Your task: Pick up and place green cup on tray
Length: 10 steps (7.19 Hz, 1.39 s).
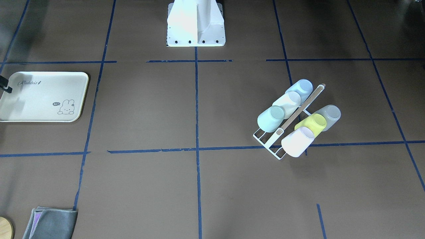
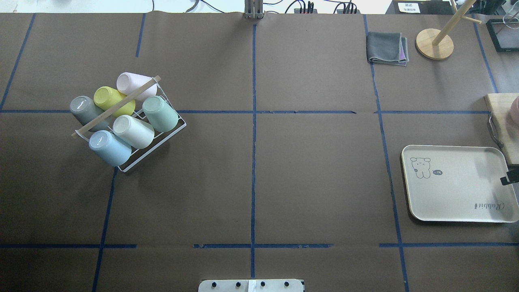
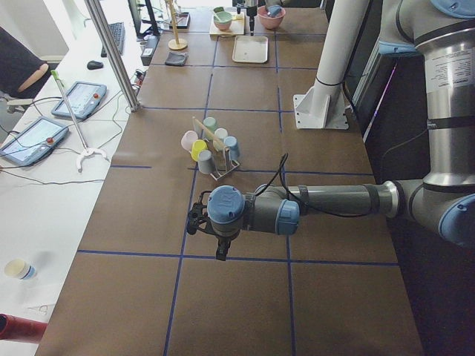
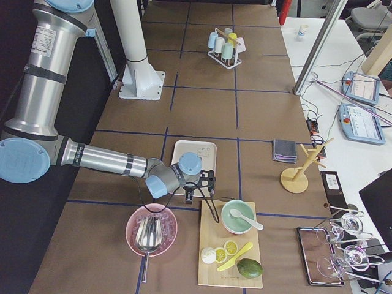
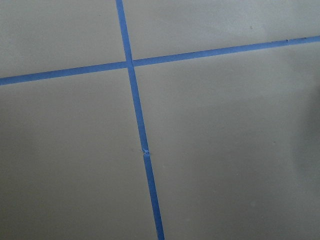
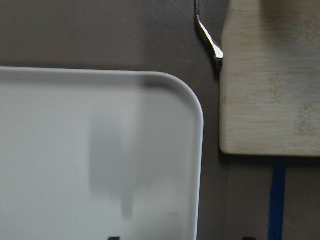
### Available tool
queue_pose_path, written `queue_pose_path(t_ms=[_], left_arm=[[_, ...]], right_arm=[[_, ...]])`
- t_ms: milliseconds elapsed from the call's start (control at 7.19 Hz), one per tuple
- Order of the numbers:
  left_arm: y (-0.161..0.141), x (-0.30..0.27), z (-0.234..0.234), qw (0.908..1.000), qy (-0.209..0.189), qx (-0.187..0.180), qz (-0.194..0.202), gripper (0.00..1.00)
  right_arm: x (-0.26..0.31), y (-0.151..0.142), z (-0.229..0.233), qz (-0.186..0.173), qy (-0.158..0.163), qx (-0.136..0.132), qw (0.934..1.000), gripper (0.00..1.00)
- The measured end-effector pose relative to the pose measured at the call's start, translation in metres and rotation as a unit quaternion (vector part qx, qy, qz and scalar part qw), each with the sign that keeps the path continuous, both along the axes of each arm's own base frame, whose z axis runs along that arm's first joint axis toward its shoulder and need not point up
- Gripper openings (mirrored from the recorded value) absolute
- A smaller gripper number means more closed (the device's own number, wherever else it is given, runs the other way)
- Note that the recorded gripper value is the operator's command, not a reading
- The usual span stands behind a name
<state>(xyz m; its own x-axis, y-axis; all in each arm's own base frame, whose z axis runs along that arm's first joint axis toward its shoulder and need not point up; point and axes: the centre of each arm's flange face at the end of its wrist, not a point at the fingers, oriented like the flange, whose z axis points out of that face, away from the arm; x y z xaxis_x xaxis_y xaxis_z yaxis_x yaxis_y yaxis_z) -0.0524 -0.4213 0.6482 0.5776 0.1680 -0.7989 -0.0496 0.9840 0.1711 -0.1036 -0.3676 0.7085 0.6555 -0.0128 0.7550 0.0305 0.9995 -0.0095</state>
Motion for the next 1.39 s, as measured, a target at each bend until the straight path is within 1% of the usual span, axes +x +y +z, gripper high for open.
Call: queue_pose_path(t_ms=[139, 557, 835, 974, 1113, 1253, 1392], left_arm=[[0.000, 0.000, 0.000, 1.0000, 0.000, 0.000, 0.000, 1.00], [0.000, 0.000, -0.001, 1.0000, 0.001, -0.005, -0.004, 1.00], [-0.001, 0.000, -0.001, 1.0000, 0.001, -0.006, -0.005, 1.00], [-0.001, 0.000, -0.001, 1.0000, 0.001, -0.006, -0.005, 1.00], [-0.001, 0.000, -0.001, 1.0000, 0.001, -0.006, -0.005, 1.00], [-0.001, 0.000, -0.002, 1.0000, 0.001, -0.006, -0.006, 1.00], [-0.001, 0.000, -0.002, 1.0000, 0.001, -0.005, -0.006, 1.00]], right_arm=[[-0.002, -0.001, 0.000, -0.002, 0.000, 0.000, 1.0000, 0.77], [-0.008, -0.011, 0.000, -0.006, -0.003, 0.004, 1.0000, 0.78], [-0.011, -0.015, 0.003, -0.005, -0.003, 0.003, 1.0000, 0.74], [-0.011, -0.015, 0.005, -0.005, -0.001, 0.002, 1.0000, 0.69], [-0.011, -0.015, 0.006, -0.006, -0.001, 0.000, 1.0000, 0.59], [-0.012, -0.014, 0.007, -0.007, 0.000, -0.002, 1.0000, 0.58], [-0.012, -0.014, 0.009, -0.007, 0.001, -0.003, 1.0000, 0.55]])
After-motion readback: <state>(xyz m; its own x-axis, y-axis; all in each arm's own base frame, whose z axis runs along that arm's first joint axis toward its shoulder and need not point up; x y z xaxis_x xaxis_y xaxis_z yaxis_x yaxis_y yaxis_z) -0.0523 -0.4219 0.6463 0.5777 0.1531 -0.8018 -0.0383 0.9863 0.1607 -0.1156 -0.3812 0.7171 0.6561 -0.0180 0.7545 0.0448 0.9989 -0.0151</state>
